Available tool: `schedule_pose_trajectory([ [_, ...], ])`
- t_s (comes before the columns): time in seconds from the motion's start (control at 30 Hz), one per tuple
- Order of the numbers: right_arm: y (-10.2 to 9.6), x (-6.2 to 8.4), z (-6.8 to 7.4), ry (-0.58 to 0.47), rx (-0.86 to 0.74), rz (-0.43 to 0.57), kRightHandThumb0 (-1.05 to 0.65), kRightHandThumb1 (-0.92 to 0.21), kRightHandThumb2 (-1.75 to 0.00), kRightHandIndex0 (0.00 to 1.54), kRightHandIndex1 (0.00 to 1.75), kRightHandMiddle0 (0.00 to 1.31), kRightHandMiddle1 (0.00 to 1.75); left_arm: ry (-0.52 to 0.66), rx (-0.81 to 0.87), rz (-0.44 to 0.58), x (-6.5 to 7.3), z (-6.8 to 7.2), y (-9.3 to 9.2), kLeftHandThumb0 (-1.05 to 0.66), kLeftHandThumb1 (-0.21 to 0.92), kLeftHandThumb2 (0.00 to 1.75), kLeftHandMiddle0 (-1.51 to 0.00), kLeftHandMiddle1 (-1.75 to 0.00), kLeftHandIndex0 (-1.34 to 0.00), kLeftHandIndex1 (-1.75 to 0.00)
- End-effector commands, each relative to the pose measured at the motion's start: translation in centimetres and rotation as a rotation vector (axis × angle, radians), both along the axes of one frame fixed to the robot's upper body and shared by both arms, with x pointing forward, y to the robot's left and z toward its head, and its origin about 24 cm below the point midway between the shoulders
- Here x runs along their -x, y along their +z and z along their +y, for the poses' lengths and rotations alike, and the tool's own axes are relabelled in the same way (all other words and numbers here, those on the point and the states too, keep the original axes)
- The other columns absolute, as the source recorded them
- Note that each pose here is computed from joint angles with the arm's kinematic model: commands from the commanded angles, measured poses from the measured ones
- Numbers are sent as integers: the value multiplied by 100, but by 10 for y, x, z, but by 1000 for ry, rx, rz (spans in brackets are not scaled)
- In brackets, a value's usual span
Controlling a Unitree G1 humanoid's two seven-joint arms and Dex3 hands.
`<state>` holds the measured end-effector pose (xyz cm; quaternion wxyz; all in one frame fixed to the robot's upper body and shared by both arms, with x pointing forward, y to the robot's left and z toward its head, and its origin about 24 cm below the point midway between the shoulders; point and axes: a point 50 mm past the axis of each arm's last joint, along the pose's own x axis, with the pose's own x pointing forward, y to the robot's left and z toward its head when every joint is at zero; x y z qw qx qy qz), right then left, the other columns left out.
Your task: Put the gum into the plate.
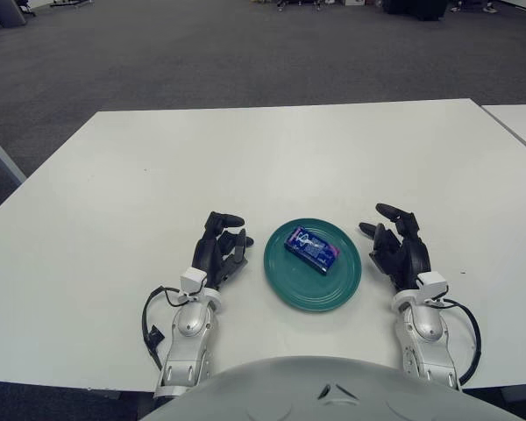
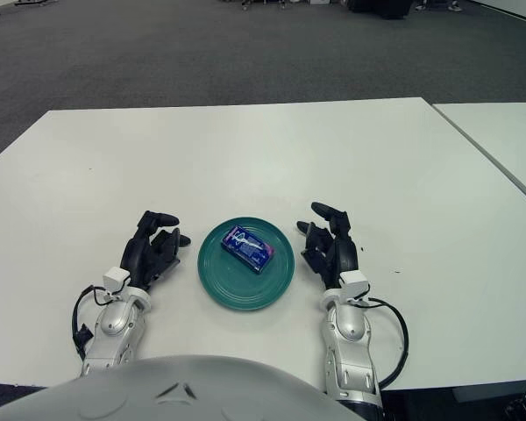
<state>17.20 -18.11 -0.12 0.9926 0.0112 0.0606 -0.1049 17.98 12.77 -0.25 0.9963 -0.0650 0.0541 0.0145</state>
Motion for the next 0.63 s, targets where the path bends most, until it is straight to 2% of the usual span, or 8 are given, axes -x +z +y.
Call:
schedule_pose_trajectory([
  [0.0, -26, 15, -3, -23, -23, 164, -62, -92, -80, 48, 75, 7, 107, -4, 8, 85, 5, 1, -14, -37, 83, 65, -52, -157, -25, -175],
  [0.27, -25, 14, -3, -22, -19, 157, -61, -92, -79, 49, 75, 9, 108, -17, 22, 96, 4, 2, -15, -36, 90, 55, -50, -155, -22, -175],
  [0.6, -24, 15, -2, -16, -20, 151, -61, -92, -79, 49, 76, 9, 108, -25, 17, 89, 3, 3, -15, -36, 89, 57, -51, -157, -22, -175],
])
